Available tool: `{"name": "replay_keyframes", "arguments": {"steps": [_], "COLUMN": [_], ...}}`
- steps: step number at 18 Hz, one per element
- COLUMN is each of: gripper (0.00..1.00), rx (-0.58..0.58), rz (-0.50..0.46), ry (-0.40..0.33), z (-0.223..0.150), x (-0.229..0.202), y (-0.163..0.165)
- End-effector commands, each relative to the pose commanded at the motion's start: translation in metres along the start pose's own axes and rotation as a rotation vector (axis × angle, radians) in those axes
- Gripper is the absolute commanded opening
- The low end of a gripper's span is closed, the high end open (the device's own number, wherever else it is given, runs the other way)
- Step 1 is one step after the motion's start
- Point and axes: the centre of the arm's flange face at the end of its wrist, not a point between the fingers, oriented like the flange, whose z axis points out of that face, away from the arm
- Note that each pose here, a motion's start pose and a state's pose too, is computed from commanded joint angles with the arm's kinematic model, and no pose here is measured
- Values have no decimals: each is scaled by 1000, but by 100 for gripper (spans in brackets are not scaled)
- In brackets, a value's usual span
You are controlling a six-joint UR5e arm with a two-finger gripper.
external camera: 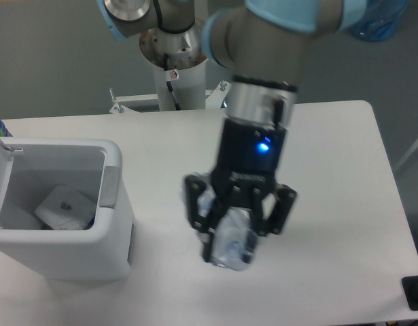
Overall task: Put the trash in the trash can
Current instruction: 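Lift the bottle and carry it over the trash bin, then lower the bottle into the bin, open the gripper and raise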
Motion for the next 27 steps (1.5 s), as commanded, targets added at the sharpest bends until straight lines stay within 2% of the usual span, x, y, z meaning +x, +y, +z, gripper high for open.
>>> {"name": "replay_keyframes", "arguments": {"steps": [6,9,18,19,20,21,22,24,27], "gripper": [56,56,56,59,74,97,100,100,100], "rx": [-19,-56,-133,-149,-162,-165,-164,-156,-151], "rz": [13,-2,42,48,54,72,104,145,149], "ry": [46,66,129,136,138,139,143,146,137], "z": [5,20,50,55,60,62,62,58,56], "x": [48,62,115,120,121,120,121,123,119], "y": [11,26,61,69,76,77,78,77,74]}}
